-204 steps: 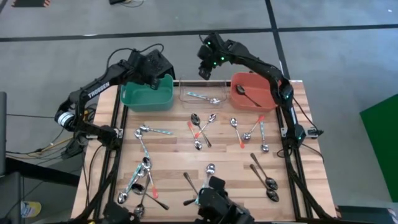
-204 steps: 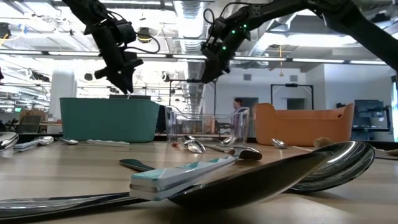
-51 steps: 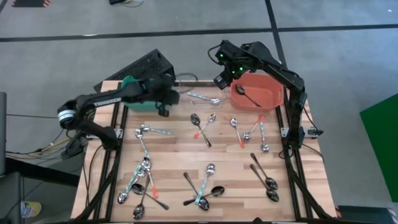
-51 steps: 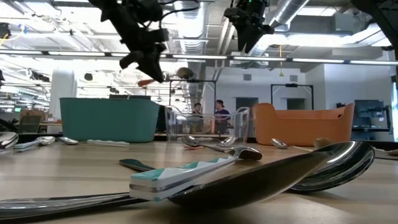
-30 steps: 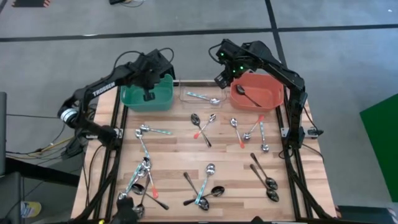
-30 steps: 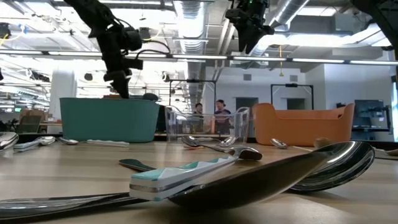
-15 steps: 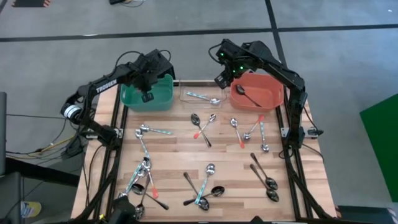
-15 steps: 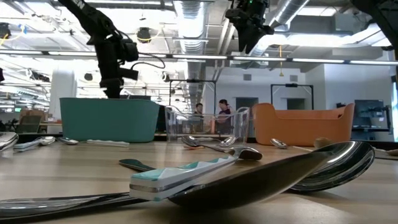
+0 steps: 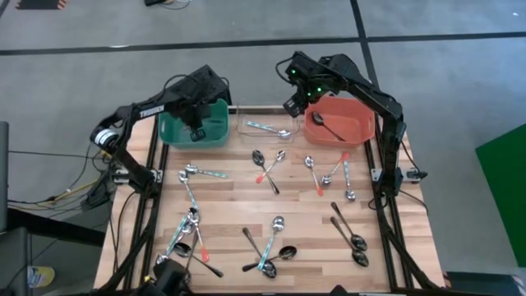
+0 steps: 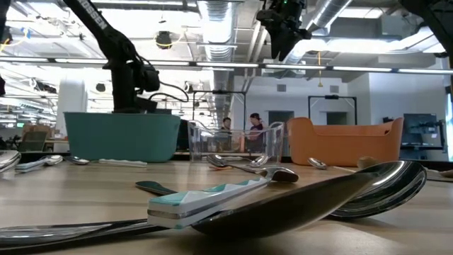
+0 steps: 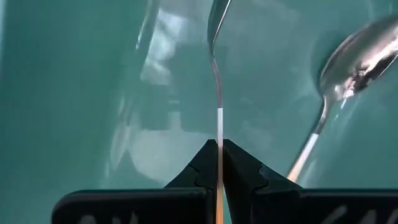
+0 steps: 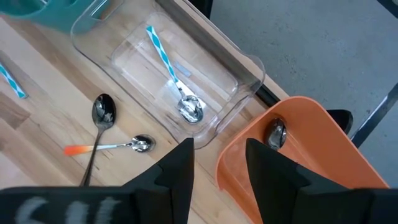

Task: Sort silverware by color (type)
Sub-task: Put the orange spoon into the green bin, then put the black spoon into the orange bin

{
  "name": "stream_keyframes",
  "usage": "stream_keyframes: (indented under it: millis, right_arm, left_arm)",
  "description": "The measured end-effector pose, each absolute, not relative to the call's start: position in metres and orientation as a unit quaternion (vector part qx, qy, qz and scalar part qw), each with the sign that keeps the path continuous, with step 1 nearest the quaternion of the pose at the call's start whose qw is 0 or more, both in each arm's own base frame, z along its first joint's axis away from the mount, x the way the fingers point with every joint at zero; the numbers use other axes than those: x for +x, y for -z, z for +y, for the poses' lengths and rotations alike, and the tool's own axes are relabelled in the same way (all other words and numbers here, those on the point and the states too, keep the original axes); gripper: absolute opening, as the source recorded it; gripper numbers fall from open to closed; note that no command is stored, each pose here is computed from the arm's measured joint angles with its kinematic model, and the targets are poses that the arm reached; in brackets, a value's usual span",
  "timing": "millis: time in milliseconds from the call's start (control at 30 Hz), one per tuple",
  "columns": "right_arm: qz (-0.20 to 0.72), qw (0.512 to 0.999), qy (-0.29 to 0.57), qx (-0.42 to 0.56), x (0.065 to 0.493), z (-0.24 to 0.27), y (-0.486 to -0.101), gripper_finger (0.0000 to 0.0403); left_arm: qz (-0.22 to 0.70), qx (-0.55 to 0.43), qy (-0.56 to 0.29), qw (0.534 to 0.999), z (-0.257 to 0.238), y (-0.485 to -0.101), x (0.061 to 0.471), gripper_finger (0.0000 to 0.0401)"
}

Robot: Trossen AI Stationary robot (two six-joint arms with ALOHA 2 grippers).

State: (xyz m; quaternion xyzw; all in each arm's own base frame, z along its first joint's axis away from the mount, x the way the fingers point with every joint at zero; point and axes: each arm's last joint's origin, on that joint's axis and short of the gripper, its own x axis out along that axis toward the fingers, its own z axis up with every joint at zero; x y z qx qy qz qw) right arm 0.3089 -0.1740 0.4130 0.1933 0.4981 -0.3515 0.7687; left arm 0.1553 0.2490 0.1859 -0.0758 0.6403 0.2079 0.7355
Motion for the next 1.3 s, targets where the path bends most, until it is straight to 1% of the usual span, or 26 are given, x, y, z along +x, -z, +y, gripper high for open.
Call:
stream_keyframes:
  millis: [133, 333, 467, 733, 867, 1000, 1300]
  right_arm:
    - [0.498, 0.769, 0.351, 0.193, 0.309, -0.174, -0.413, 0.0166]
    - [0.498, 0.769, 0.351, 0.194, 0.309, -0.174, -0.413, 0.0166]
    - [0.498, 0.769, 0.351, 0.194, 0.309, -0.174, -0.413, 0.0166]
    - [0.497, 0.769, 0.352, 0.195, 0.309, -0.174, -0.413, 0.0166]
    - [0.496, 0.768, 0.353, 0.198, 0.309, -0.174, -0.413, 0.0166]
    - [0.493, 0.768, 0.354, 0.205, 0.311, -0.169, -0.413, 0.0166]
    - [0.484, 0.776, 0.341, 0.217, 0.326, -0.141, -0.413, 0.0166]
  left_arm:
    - [0.645, -0.088, -0.209, 0.729, 0.251, -0.178, 0.157, 0.0000]
    - [0.640, -0.092, -0.217, 0.731, 0.252, -0.179, 0.157, 0.0007]
    - [0.637, -0.089, -0.220, 0.734, 0.254, -0.182, 0.159, 0.0025]
    - [0.632, -0.086, -0.225, 0.737, 0.260, -0.197, 0.162, 0.0072]
    - [0.627, -0.083, -0.231, 0.740, 0.264, -0.211, 0.165, 0.0091]
    - [0.618, -0.078, -0.242, 0.744, 0.271, -0.236, 0.169, 0.0104]
    - [0.578, -0.056, -0.272, 0.767, 0.281, -0.300, 0.176, 0.0108]
